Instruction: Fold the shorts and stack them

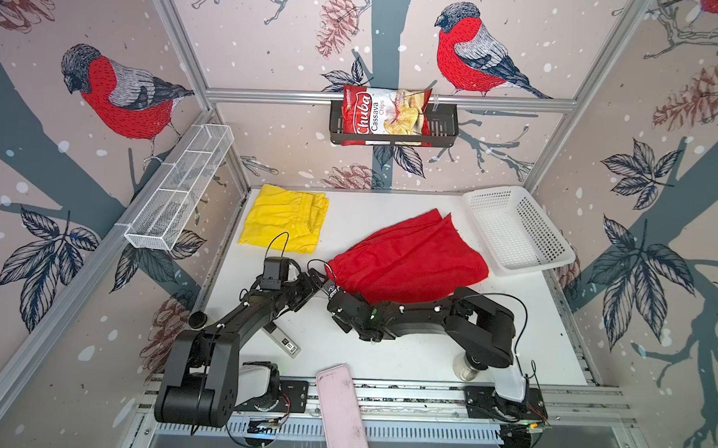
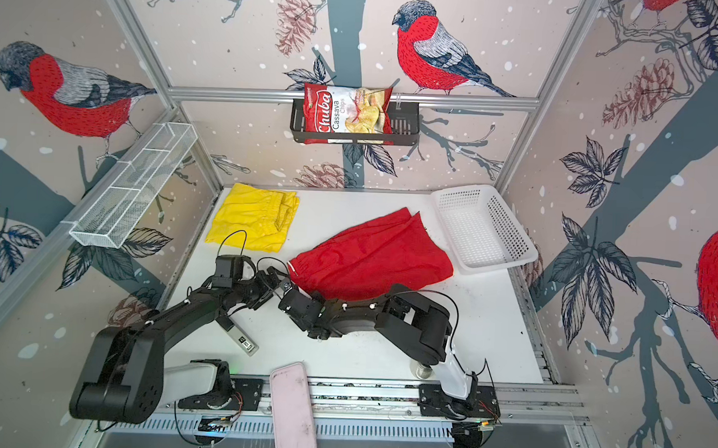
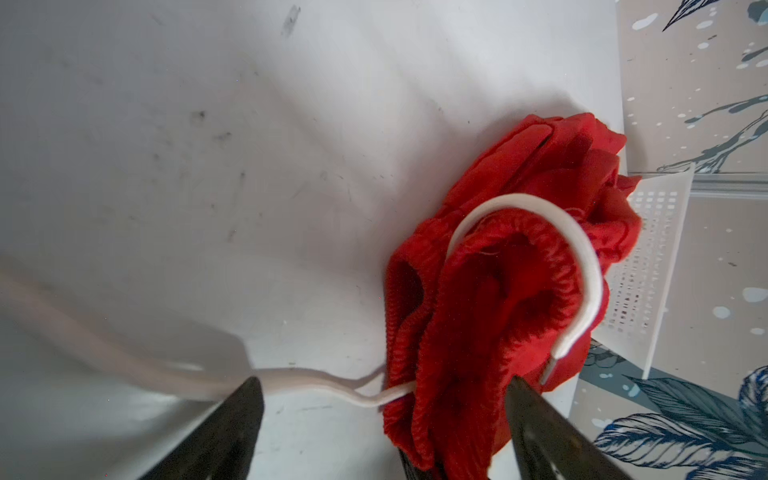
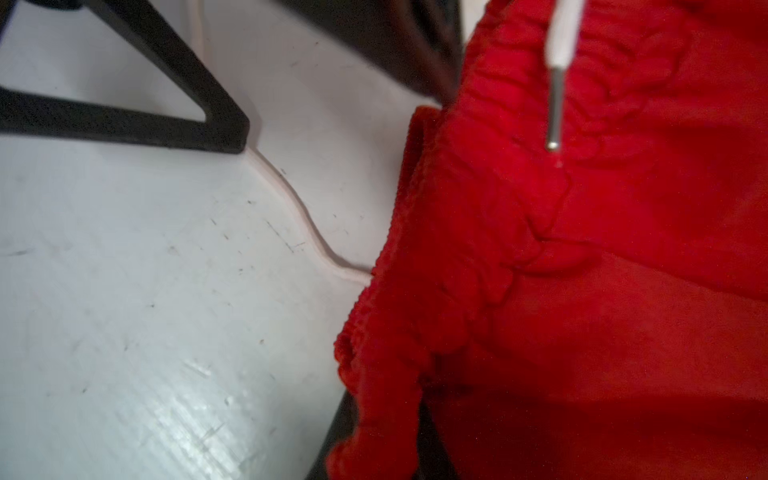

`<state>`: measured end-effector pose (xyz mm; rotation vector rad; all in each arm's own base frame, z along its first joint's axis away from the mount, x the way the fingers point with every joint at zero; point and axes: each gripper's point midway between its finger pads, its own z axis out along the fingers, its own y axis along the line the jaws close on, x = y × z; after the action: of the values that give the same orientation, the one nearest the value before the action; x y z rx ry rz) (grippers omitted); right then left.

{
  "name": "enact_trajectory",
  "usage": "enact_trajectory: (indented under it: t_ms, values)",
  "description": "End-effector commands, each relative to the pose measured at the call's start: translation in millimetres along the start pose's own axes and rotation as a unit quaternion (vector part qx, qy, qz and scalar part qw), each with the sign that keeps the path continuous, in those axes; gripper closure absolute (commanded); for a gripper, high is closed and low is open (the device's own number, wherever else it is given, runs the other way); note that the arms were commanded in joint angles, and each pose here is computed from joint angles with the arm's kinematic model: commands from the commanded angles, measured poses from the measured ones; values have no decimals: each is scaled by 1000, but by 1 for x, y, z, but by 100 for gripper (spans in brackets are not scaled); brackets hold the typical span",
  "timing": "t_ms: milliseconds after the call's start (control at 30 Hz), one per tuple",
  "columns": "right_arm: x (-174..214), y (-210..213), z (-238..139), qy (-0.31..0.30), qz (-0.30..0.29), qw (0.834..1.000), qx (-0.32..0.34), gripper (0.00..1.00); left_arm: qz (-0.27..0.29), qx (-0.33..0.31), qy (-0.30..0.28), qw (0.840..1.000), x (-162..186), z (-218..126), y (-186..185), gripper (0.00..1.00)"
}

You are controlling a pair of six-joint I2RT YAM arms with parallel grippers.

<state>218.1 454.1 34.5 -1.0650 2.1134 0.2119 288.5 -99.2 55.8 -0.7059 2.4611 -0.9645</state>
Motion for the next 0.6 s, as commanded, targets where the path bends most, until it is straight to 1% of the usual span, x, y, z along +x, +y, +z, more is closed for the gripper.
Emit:
enact_trajectory:
  t_ms: [0, 133, 200, 300, 367, 433, 567]
  values:
    - [-22, -4, -13, -30, 54, 998, -24, 85, -4, 31, -26, 999, -8, -1, -16, 10]
    - [-31, -6, -17, -41, 77, 995, -46, 87, -14, 53, -55, 997, -15, -13, -27, 9]
    - [-31, -5, -16, -40, 81, 995, -52, 88, -16, 77, -76, 994, -19, -22, -38, 9]
    - [-29, -4, -13, -36, 86, 994, -59, 89, -16, 97, -107, 989, -24, -38, -49, 7]
    - [-28, -3, -13, -37, 87, 994, -61, 90, -9, 102, -121, 987, -25, -43, -52, 3]
    - [-30, -3, -15, -39, 87, 994, -62, 91, -9, 99, -119, 988, -24, -39, -50, 3]
    - [-28, -4, -17, -39, 85, 994, -57, 91, -16, 89, -82, 993, -15, -17, -43, 2]
